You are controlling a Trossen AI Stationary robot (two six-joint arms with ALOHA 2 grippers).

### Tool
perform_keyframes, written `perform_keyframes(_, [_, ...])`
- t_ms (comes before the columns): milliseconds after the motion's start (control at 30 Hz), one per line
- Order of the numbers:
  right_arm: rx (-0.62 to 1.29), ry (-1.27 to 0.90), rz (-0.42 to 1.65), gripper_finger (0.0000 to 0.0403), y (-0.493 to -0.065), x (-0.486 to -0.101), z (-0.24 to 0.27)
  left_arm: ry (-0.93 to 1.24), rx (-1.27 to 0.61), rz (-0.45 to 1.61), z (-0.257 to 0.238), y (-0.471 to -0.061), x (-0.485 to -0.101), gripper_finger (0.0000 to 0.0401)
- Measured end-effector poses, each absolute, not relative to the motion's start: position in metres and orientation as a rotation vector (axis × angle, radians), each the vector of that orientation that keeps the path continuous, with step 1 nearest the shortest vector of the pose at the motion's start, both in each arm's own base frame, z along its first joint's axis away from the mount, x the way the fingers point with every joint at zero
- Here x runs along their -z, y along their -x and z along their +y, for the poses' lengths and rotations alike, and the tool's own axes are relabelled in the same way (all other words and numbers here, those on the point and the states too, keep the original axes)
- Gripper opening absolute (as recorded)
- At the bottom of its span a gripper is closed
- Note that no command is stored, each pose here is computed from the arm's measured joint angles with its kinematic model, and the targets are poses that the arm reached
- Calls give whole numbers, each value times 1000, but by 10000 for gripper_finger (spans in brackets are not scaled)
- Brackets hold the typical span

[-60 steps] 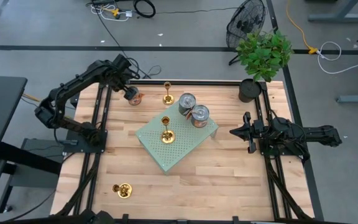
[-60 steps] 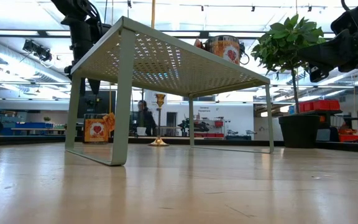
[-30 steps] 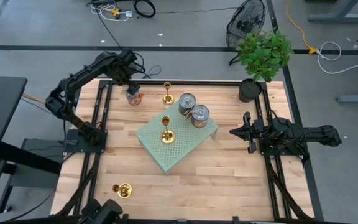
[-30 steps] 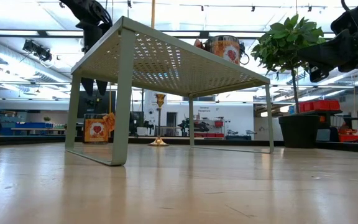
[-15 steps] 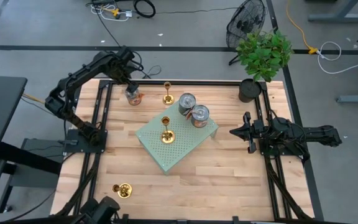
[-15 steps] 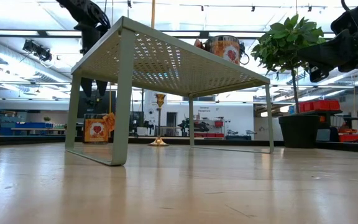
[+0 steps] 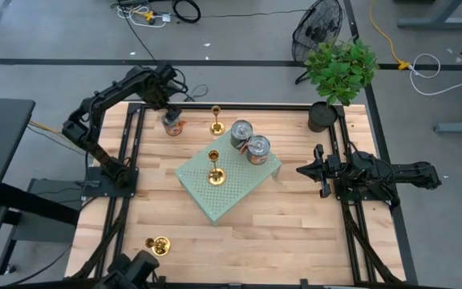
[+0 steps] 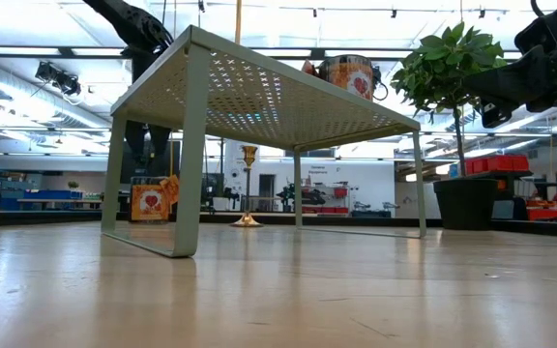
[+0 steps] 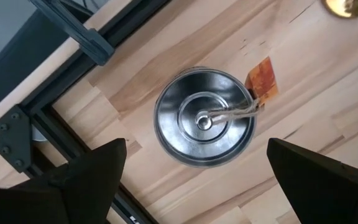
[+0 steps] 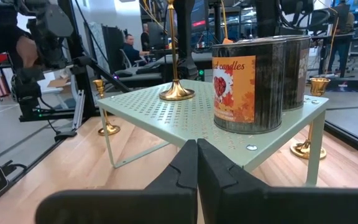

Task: Pick & Place candle stick holders
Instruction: Put the silver scented candle on the shelf

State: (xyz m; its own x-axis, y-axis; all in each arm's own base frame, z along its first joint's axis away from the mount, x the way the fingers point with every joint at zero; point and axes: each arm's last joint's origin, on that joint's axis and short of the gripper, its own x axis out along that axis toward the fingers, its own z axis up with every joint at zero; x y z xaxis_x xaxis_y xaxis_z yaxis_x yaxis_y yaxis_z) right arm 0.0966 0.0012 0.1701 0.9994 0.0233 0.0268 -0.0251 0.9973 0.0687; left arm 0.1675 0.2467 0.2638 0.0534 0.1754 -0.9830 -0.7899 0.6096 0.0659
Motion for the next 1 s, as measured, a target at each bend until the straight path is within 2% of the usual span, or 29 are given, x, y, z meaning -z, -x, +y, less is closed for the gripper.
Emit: perform_keyframes(1000, [-25,-69,-26,3,-97,-170,1,590,-716,1431,258,-176,-236,400])
